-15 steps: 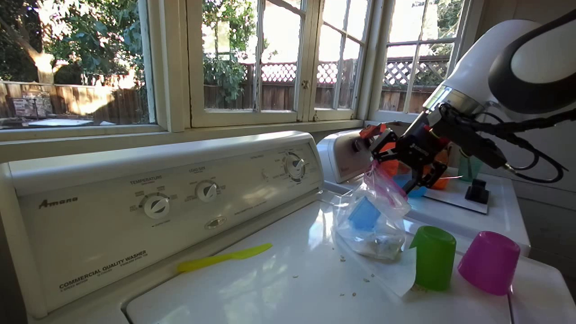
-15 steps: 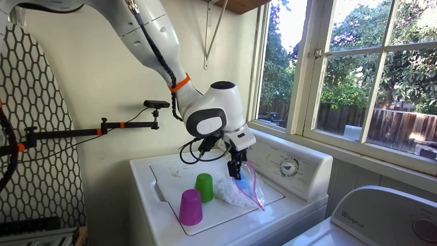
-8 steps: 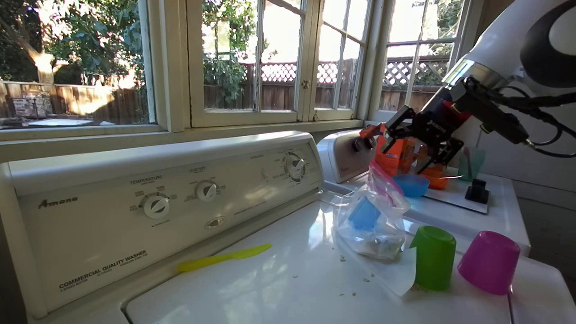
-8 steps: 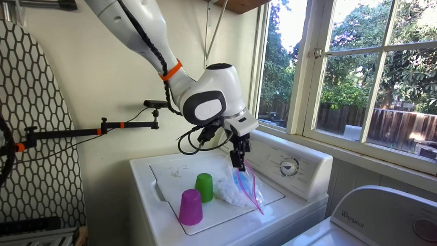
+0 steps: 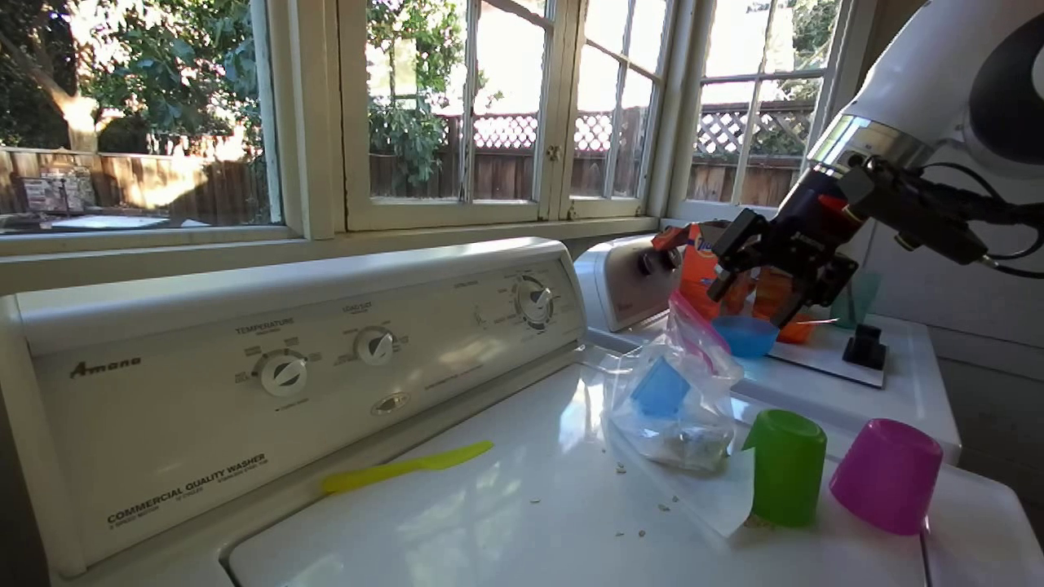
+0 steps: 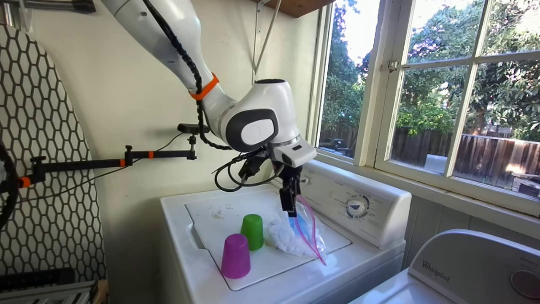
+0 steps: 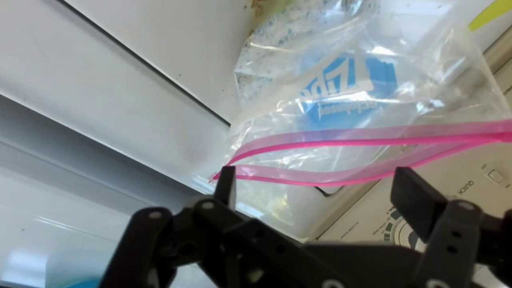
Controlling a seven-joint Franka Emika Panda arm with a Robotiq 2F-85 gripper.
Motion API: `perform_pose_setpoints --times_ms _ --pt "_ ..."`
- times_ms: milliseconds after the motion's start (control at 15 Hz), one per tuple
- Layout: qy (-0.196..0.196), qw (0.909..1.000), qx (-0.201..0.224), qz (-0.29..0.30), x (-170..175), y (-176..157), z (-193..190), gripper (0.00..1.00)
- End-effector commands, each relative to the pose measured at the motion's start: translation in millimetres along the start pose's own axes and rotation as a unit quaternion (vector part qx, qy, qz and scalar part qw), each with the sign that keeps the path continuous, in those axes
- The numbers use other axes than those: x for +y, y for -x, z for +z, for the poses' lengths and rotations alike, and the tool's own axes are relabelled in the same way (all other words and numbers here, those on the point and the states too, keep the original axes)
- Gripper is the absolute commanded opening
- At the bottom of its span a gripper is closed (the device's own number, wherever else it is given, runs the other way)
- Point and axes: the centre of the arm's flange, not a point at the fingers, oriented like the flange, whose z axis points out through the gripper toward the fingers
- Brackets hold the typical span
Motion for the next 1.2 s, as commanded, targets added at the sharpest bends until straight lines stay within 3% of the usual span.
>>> perform_pose_setpoints --times_ms 0,200,400,733,1133 --pt "0.020 0.9994 -0.015 -0.024 -4.5 12.9 22.4 0.96" --pt "0.023 0.9991 0.000 -0.036 -1.5 12.7 41.2 0.91" --pt "-0.006 0.9993 0.021 -0.032 0.1 9.4 44.9 1.00" --pt "-0.044 0.9972 0.057 -0.022 -1.3 1.3 43.0 1.00" --pt "-0.062 0.9944 0.084 -0.019 0.7 -10.7 48.0 1.00"
